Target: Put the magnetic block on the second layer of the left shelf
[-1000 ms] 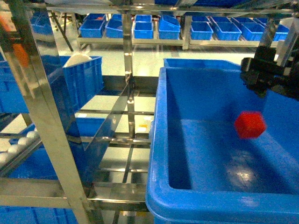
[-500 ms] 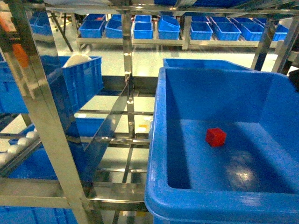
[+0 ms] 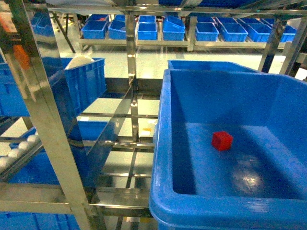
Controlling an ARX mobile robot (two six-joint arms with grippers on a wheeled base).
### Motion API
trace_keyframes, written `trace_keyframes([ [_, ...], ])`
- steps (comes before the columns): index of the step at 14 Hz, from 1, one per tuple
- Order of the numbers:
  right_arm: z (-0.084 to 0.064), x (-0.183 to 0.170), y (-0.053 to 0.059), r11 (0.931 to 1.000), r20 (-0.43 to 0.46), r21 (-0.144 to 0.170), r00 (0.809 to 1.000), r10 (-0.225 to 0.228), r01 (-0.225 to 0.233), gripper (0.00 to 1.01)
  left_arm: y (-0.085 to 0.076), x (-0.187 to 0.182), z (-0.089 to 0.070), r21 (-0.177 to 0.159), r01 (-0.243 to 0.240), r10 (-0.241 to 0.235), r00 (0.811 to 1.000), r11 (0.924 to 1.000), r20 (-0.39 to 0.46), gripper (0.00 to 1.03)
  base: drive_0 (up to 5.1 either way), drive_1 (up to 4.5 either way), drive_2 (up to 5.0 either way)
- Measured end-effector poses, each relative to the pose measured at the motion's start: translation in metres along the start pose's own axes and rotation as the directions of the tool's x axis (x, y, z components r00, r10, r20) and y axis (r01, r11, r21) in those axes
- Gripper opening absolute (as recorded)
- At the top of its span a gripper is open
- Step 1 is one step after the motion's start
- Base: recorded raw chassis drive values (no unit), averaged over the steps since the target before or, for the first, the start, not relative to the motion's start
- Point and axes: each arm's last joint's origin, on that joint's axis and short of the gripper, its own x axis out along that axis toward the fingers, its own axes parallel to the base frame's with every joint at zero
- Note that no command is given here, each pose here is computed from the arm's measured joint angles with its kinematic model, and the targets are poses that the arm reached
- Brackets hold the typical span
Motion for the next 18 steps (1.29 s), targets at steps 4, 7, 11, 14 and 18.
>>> trace_keyframes([
  [4, -0.041, -0.025, -0.011, 0.9947, -0.003, 0.103, 1.000, -0.002, 0.002, 0.31, 0.000, 0.000, 0.000, 0.000, 0.000, 0.000, 1.000, 1.0000, -0.001, 0.98, 0.0, 0.00, 0.0],
  [7, -0.061, -0.039, -0.008, 0.9942, -0.002, 0.107, 1.000, 0.009, -0.009, 0.02, 0.000, 0.000, 0.000, 0.000, 0.000, 0.000, 1.000, 1.0000, 0.000, 0.98, 0.0, 0.00, 0.0],
  [11, -0.072, -0.048, -0.007, 0.9942, -0.004, 0.107, 1.000, 0.009, -0.009, 0.02, 0.000, 0.000, 0.000, 0.000, 0.000, 0.000, 1.000, 1.0000, -0.001, 0.98, 0.0, 0.00, 0.0],
  [14, -0.077, -0.053, -0.006, 0.9942, -0.003, 0.107, 1.000, 0.009, -0.009, 0.02, 0.000, 0.000, 0.000, 0.000, 0.000, 0.000, 1.000, 1.0000, -0.001, 0.98, 0.0, 0.00, 0.0],
  [18, -0.082, -0.059, -0.006, 0.9941, 0.000, 0.108, 1.000, 0.009, -0.009, 0.02, 0.000, 0.000, 0.000, 0.000, 0.000, 0.000, 1.000, 1.0000, -0.001, 0.98, 0.0, 0.00, 0.0],
])
